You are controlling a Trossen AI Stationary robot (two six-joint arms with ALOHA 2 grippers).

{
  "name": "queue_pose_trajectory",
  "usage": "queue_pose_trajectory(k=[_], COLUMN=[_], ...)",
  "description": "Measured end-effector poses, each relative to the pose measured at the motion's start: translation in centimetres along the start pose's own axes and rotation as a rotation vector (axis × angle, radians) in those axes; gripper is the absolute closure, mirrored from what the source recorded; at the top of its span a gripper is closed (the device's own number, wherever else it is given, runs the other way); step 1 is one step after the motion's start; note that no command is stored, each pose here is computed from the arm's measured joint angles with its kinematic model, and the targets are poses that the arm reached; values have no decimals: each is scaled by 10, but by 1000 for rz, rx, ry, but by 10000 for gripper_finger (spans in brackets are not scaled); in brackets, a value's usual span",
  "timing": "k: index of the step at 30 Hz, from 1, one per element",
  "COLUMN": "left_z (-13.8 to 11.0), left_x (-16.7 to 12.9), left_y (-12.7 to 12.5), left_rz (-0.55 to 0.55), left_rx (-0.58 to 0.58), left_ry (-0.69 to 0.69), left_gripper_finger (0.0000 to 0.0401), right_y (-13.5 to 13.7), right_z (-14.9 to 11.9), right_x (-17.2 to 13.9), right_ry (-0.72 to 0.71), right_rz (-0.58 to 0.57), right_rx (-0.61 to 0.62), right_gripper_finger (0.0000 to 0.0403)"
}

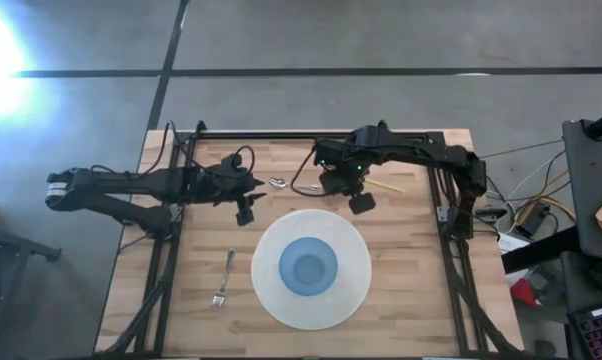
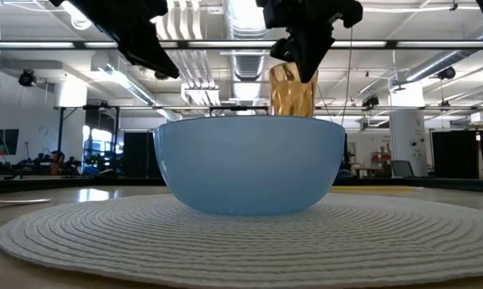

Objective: Pick & Place Utensil
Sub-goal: Move the yellow glass to the top left of the white mat

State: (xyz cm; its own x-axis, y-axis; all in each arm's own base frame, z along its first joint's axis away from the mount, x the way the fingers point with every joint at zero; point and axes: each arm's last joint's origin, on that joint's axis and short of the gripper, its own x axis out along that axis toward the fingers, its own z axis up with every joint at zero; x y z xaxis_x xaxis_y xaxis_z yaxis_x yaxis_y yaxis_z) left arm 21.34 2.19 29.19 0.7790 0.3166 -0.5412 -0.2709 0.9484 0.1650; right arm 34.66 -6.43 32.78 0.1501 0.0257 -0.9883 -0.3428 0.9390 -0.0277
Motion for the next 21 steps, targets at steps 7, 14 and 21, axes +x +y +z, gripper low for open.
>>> queue_pose_trajectory(k=[7, 14, 21], left_z=[0, 0, 4], left_x=[0, 0, -2], left_y=[1, 1, 1], left_rz=[3, 0, 0], left_rx=[-5, -29, -34], left_ry=[1, 1, -12], left_gripper_finger=[266, 266, 266], right_y=[-1, -2, -5], right_z=[-2, -3, -5], right_x=[22, 36, 44], right_ry=[26, 30, 42], right_rz=[15, 14, -11], right_rx=[12, 21, 22], right_gripper_finger=[392, 392, 392])
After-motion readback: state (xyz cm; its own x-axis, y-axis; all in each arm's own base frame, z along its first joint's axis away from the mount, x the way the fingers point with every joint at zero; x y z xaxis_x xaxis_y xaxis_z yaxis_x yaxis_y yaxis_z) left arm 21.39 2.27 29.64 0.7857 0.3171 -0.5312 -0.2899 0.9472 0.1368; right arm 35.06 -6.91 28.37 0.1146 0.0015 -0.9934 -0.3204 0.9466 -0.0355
